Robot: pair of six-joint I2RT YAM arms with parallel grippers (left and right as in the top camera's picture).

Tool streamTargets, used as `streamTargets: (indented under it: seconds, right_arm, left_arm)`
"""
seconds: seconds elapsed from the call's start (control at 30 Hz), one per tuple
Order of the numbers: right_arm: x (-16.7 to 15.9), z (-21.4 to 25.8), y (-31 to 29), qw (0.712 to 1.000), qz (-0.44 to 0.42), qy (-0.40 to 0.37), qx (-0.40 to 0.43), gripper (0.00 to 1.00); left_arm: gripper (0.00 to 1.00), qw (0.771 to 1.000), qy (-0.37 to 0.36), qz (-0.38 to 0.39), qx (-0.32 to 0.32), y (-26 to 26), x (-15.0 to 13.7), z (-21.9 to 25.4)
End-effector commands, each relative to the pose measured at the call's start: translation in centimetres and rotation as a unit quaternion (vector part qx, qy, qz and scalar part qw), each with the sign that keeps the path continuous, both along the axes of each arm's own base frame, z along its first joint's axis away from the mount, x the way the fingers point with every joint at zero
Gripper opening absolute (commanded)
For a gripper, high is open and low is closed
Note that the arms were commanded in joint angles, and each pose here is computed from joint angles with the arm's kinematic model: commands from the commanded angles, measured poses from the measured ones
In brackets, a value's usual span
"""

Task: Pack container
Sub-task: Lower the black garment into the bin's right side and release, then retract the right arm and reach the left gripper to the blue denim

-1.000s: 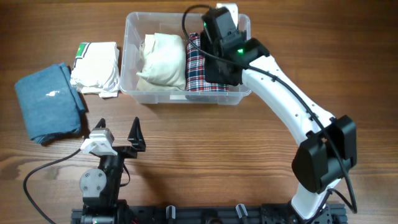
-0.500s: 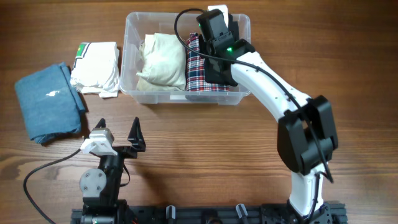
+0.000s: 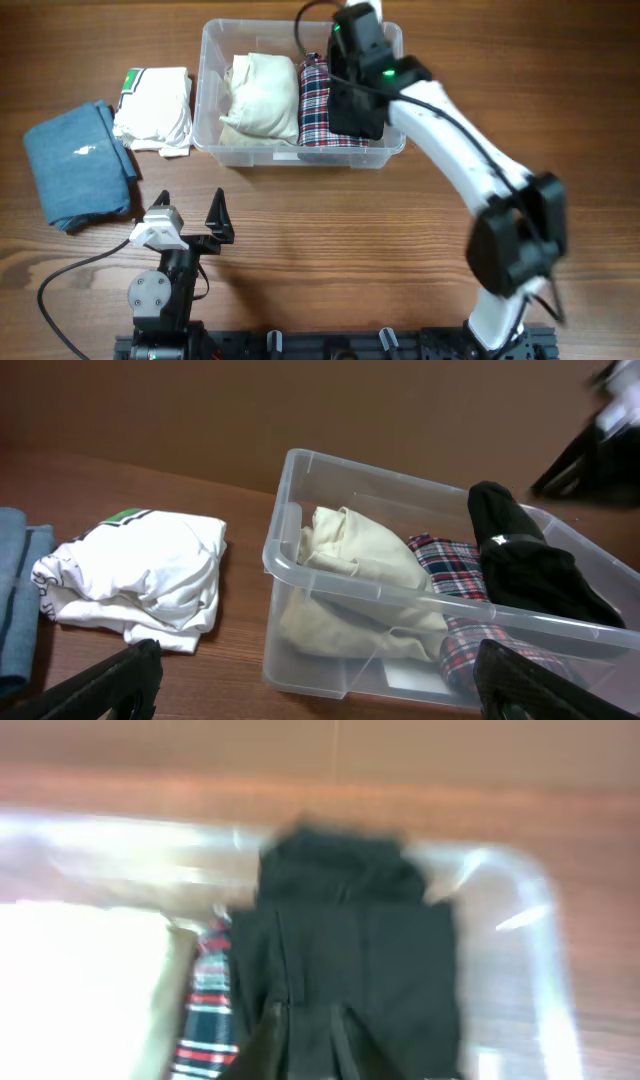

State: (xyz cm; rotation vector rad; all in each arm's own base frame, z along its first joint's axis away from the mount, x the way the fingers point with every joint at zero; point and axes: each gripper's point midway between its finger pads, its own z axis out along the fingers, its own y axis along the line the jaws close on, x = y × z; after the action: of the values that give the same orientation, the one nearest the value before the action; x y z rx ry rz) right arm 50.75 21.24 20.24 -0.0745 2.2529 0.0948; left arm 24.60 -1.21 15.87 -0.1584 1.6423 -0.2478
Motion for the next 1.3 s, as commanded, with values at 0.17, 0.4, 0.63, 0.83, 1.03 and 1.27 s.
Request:
streamTargets:
  seconds: [0.17,0.4,0.63,0.83,1.03,1.27]
  right_arm:
    - [-3.4,15.1,-11.9,0.987,-0.104,-0.114,0.046,0.78]
    - [-5.8,8.5,-25.8,0.954,-0.291,0.02,0.075,1.0]
    - [-8.8,4.0,-32.3,0.916,-0.368,0.109,0.116,1.0]
    - [-9.3,2.4,-33.1,0.908,-0.379,0.136,0.113,1.0]
    - [-9.2,2.4,-33.2,0.908,-0.379,0.135,0.114,1.0]
    - [-9.1,2.5,-33.2,0.909,-0.379,0.132,0.114,1.0]
  left_arm:
    - [1.0,1.0,0.001,0.007,-0.004,0.3,0.0,-0.2]
    - [1.0,1.0,0.001,0.007,-0.004,0.3,0.0,-0.2]
    - [1.0,1.0,-0.001,0.007,-0.004,0.3,0.0,-0.1]
    - [1.0,1.0,-0.021,0.001,-0.005,0.1,0.1,0.9]
    - [1.0,1.0,0.005,0.002,-0.016,0.1,-0.4,1.1]
    - [1.0,0.988,0.139,0.052,-0.042,1.5,-0.6,5.7]
